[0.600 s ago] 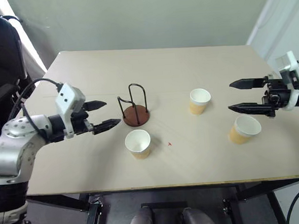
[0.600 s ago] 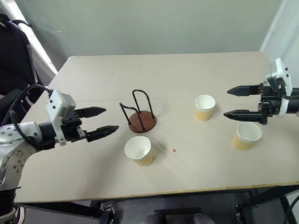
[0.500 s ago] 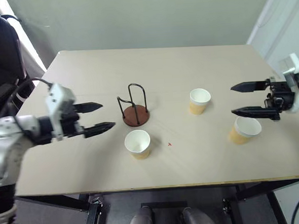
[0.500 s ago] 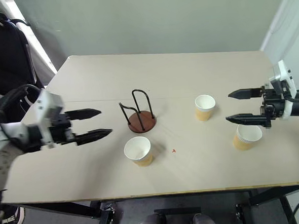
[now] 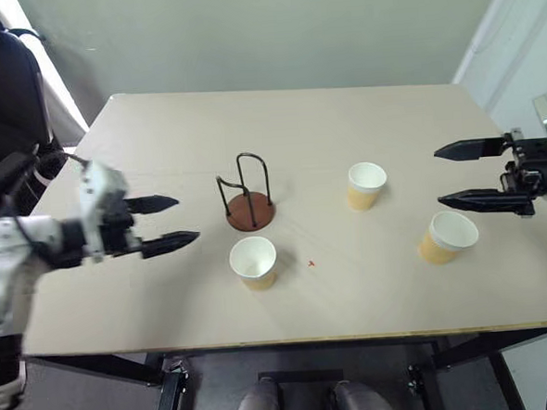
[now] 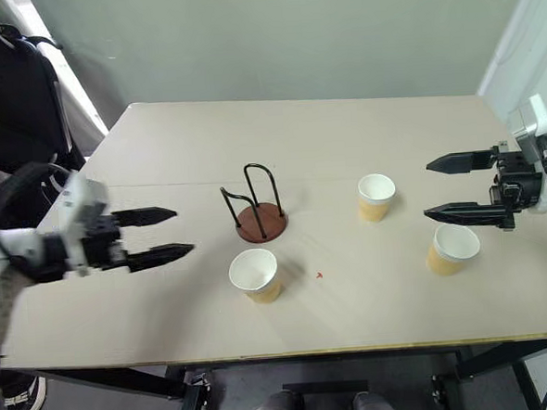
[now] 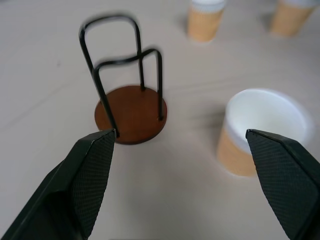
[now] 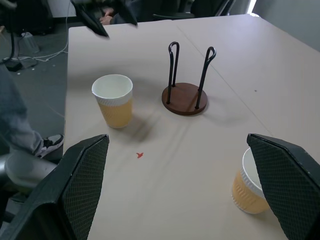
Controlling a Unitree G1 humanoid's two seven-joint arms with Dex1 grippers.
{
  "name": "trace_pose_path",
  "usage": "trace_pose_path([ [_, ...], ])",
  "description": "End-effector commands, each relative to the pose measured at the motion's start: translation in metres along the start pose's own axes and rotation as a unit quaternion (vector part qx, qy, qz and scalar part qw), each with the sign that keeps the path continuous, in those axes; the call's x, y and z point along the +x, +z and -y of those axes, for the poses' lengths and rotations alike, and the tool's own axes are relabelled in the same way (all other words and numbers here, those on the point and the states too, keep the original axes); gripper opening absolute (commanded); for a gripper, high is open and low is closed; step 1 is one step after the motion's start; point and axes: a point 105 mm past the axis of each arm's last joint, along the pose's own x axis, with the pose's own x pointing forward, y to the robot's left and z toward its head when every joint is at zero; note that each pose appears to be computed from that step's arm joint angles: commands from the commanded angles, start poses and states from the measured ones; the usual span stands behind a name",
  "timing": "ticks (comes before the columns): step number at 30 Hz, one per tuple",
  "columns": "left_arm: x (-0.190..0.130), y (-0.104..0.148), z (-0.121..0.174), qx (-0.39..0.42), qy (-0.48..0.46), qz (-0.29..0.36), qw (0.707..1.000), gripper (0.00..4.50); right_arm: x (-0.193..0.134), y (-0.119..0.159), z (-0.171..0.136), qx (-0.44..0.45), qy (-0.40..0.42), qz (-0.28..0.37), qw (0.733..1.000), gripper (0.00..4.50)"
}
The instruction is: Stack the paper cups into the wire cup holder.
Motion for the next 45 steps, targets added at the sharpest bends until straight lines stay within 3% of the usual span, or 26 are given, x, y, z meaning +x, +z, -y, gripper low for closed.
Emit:
trace_pose_path([
  [1,0.019,0.001,0.0,0.033,0.039,0.001,0.999,4.46,-0.005,0.008,-0.001,-0.02,-0.018,0.004,1.0,4.5],
  [7,0.036,0.001,-0.001,0.019,0.07,0.019,0.997,4.46,-0.007,0.004,-0.003,-0.013,-0.025,-0.001,1.0,4.5],
  [14,0.034,0.011,-0.027,0.024,0.143,0.03,0.989,4.46,-0.006,0.003,-0.003,-0.01,-0.031,-0.001,0.999,4.5],
  [18,0.052,0.012,-0.033,0.029,0.162,0.034,0.986,4.46,-0.005,0.002,-0.001,-0.01,-0.034,0.0,0.999,4.5],
  [26,0.085,0.017,-0.032,0.035,0.183,0.045,0.982,4.46,-0.006,0.004,-0.004,-0.013,-0.035,0.002,0.999,4.5],
  [45,0.113,0.029,-0.04,0.061,0.188,0.06,0.978,4.46,-0.006,0.004,-0.003,-0.015,-0.05,0.0,0.999,4.5],
])
